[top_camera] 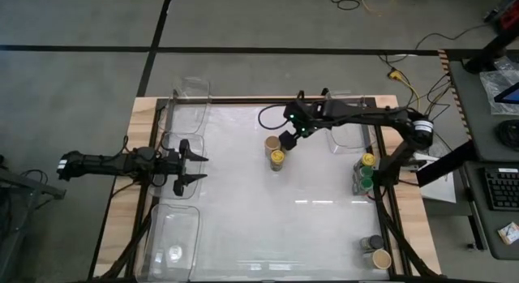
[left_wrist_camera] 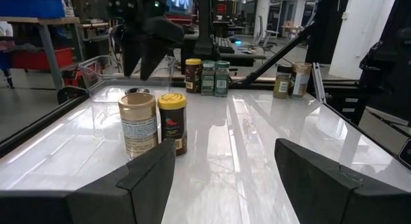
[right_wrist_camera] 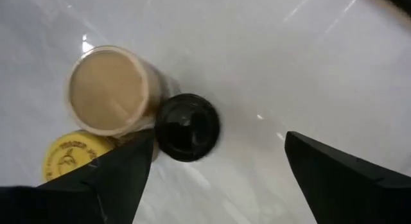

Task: Sort spices by type
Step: Move the top black spice bottle to the middle of the table

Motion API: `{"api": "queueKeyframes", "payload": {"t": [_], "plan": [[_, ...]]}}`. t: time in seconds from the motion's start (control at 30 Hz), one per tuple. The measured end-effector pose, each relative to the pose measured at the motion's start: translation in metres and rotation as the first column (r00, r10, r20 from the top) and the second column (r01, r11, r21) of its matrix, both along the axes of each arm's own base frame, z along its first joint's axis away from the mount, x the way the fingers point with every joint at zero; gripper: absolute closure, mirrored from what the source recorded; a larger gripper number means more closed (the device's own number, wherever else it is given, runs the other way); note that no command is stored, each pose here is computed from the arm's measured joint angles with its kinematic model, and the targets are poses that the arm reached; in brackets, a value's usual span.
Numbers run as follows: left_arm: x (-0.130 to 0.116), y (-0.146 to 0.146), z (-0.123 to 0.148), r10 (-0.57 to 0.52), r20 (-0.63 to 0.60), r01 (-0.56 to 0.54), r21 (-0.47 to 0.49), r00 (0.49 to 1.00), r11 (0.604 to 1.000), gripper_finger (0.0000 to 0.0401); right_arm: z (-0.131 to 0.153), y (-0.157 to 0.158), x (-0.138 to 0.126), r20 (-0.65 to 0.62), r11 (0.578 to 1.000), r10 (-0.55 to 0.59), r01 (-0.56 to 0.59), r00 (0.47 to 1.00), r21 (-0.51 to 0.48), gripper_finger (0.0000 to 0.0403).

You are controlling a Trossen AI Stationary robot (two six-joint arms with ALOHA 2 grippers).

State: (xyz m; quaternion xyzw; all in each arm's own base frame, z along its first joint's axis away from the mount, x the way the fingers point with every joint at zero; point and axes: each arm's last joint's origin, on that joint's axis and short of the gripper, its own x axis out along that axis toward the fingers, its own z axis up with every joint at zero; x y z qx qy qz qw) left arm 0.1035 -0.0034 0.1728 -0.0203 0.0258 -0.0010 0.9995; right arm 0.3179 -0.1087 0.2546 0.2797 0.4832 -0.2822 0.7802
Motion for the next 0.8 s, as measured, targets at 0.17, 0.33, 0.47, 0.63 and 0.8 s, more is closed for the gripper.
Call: {"api": "queueKeyframes", "payload": {"t": [0.17,0.33,0.47,0.63,0.8], "plan": [[0.000,0.000,0.000,0.000,0.000,0.000,0.000,1.000,1.000,0.0150,-0.010,0.004,0.010,-0.037,0.999,0.025,-0.023,0.999,0.043,0.0067],[0.000,0.000,0.000,0.000,-0.002,0.000,0.000,1.000,1.000,0.0150,-0.014,0.002,0.014,-0.049,0.999,0.006,-0.003,0.999,0.052,0.0078],[0.000,0.000,0.000,0.000,-0.002,0.000,0.000,1.000,1.000,0.0150,-0.021,0.001,0.018,-0.074,0.997,0.004,0.001,0.997,0.071,0.0083],[0.000,0.000,0.000,0.000,-0.005,0.000,0.000,1.000,1.000,0.0150,-0.029,-0.001,0.025,-0.083,0.995,-0.018,0.026,0.996,0.095,0.0077],[0.000,0.000,0.000,0.000,-0.005,0.000,0.000,1.000,1.000,0.0150,-0.027,-0.004,0.030,-0.069,0.992,-0.067,0.074,0.995,0.100,0.0081]]}}
